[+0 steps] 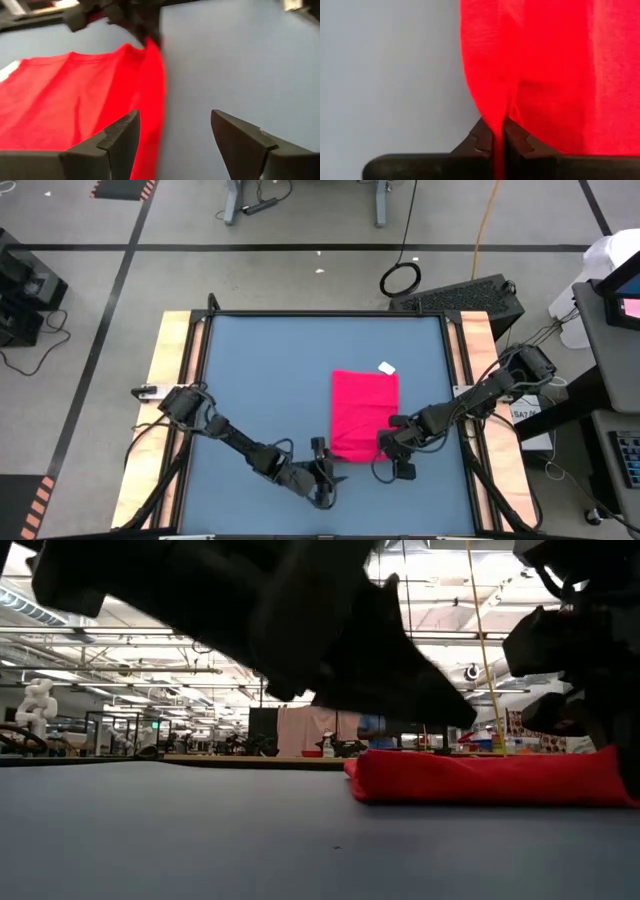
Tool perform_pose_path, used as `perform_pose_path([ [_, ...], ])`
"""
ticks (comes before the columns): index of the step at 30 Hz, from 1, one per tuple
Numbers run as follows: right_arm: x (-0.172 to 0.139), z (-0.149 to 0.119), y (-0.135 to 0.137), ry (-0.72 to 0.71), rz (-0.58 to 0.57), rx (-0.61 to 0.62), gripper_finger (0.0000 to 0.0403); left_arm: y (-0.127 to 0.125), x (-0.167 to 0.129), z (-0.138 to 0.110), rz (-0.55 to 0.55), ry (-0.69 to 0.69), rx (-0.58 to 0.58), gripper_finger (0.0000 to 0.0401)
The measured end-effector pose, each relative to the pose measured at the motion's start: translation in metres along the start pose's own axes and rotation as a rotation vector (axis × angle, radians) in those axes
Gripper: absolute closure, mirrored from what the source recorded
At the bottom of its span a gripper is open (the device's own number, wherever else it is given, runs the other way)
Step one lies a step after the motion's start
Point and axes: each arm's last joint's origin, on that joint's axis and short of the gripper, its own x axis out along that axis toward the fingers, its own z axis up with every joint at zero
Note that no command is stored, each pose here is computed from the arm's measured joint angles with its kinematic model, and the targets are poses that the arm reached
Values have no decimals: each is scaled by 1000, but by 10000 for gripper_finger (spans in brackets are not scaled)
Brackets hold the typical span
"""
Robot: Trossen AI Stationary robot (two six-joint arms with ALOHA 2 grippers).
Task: Roll towel
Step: Roll the red towel
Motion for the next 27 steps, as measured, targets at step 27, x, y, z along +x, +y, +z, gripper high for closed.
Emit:
perform_pose_path([
  [27, -1, 1, 6, -12, 35, -11, 374, 37, 34, -32, 22, 171, -2, 274],
])
